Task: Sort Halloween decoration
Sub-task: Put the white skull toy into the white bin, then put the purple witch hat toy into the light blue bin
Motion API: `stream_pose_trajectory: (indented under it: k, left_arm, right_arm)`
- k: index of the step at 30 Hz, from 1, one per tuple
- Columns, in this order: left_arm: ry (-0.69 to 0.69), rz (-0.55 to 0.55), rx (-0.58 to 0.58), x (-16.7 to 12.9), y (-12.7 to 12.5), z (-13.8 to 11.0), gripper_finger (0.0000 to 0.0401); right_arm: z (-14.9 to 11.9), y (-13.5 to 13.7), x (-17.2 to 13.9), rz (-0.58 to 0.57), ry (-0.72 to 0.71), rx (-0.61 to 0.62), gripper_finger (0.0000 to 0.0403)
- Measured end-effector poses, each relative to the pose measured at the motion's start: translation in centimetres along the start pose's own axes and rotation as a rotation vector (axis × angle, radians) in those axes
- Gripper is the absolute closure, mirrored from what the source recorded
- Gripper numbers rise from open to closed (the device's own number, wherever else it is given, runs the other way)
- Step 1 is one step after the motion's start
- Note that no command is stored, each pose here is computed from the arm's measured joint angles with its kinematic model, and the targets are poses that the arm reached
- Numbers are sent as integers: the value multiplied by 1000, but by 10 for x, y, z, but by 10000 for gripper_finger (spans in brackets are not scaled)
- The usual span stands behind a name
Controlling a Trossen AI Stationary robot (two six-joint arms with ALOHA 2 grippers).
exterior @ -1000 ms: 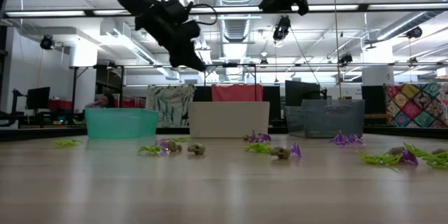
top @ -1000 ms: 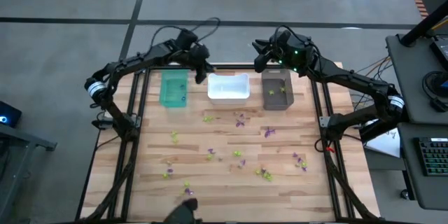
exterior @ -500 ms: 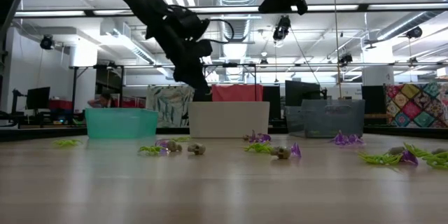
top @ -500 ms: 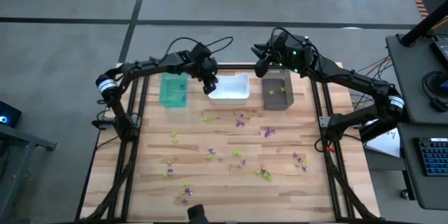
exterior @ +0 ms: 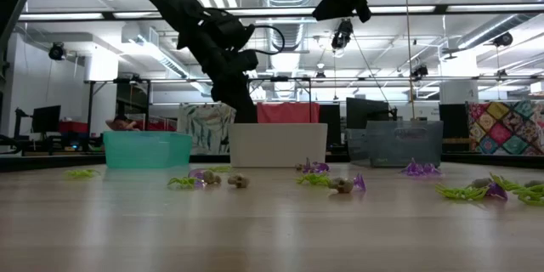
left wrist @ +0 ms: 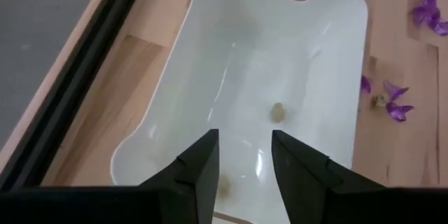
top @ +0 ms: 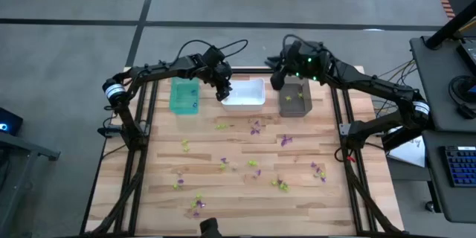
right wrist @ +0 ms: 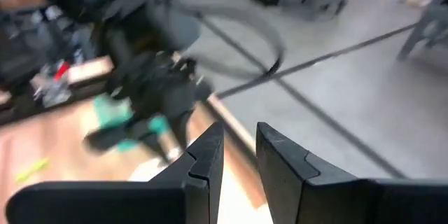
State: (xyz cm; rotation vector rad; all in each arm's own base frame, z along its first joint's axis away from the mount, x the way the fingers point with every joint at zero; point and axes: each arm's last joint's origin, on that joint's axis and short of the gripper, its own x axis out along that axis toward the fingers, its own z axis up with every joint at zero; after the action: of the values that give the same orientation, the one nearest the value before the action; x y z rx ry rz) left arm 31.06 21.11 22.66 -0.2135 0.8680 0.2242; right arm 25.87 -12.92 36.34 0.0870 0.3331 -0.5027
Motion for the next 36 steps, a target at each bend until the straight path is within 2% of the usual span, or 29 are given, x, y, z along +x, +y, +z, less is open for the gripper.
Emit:
stream_pose_trajectory:
  k: [5, 12, 17, 25, 30, 36]
  left_arm:
    - [-101, 2, 6, -29, -16, 16, 289]
    - [-269, -84, -6, -73, -71, 34, 300]
    - [-302, -185, 102, -88, -122, 33, 301]
    - [-334, -315, 272, -98, -182, 25, 301]
    - [-394, -362, 326, -91, -195, 12, 301]
    - [-445, -360, 385, -91, -190, -13, 301]
  right_arm:
    - [-18, 31, -4, 115, 183, 29, 328]
    - [-44, 75, -22, 321, 491, 212, 328]
    - [-72, 104, -38, 315, 712, 195, 328]
    - [-118, 131, -50, 231, 862, 249, 328]
    - [-143, 133, -53, 153, 939, 305, 328]
    - [-162, 125, -51, 96, 984, 289, 328]
